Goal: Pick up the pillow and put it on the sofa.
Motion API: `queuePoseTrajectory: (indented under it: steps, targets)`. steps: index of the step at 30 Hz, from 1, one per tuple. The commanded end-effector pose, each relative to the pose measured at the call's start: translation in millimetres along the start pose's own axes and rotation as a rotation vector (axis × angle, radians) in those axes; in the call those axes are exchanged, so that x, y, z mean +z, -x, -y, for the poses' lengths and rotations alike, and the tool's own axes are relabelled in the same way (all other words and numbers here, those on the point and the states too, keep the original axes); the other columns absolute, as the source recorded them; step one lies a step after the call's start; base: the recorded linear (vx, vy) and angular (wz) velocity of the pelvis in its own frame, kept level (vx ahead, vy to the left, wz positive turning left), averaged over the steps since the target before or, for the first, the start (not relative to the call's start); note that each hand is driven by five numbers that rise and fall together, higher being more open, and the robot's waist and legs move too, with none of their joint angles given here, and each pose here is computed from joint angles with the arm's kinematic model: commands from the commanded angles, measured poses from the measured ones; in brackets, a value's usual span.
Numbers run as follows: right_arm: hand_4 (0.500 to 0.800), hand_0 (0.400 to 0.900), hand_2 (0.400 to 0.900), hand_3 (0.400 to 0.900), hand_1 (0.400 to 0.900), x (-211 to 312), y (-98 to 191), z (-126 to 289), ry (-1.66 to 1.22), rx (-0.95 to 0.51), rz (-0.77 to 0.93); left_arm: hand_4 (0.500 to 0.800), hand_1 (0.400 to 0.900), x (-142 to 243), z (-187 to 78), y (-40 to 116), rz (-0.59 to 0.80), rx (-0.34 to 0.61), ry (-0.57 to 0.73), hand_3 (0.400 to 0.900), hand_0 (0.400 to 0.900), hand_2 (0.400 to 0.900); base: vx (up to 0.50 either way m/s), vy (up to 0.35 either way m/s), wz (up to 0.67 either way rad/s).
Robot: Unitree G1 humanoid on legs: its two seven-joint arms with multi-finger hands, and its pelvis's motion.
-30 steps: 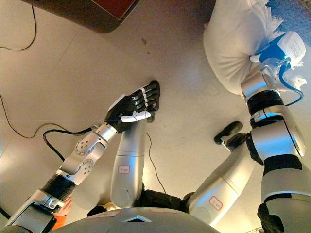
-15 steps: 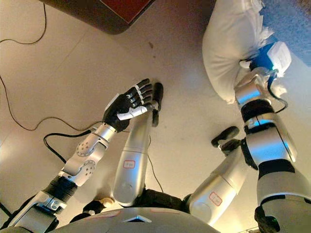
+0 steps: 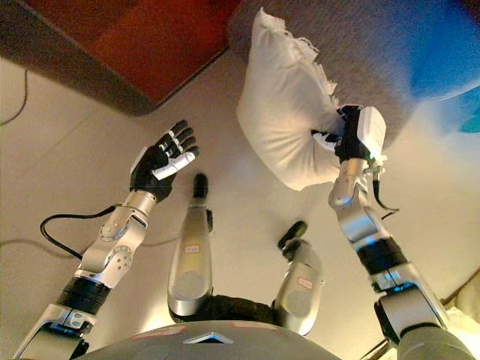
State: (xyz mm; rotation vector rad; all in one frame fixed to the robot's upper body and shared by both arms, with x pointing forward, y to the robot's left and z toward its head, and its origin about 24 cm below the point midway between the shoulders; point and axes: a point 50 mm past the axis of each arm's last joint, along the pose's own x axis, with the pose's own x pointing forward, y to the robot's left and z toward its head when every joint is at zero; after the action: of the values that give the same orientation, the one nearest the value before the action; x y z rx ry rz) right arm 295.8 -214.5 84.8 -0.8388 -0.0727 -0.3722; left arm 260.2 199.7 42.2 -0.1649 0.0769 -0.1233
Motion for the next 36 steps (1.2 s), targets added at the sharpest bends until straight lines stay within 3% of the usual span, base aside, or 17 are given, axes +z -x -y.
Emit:
queuePoseTrajectory:
  steps: [1,13,23,36]
  targets:
    - [0.500,0.400,0.400,0.400,0.400,37,-10,61,-0.041,-0.312,0.299,0.800,0.900,1,8,7.8,0.058,-0.002,-0.014,0.900,0.900,0.900,0.141,0.159,-0.27]
    - [0.500,0.400,0.400,0.400,0.400,45,11,89,-0.150,-0.181,0.420,0.800,0.900,-23,-4,17.8,-0.005,0.132,0.042,0.900,0.900,0.900,0.048,0.108,-0.23]
    - [0.500,0.400,0.400,0.400,0.400,37,3,96,-0.142,-0.112,0.396,0.800,0.900,-26,-7,27.9,-0.023,0.076,0.019,0.900,0.900,0.900,0.089,0.009,0.04]
    - [0.500,0.400,0.400,0.400,0.400,32,-59,115,0.023,-0.234,0.266,0.800,0.900,-15,-23,44.5,-0.083,-0.063,-0.069,0.900,0.900,0.900,0.129,-0.063,0.19]
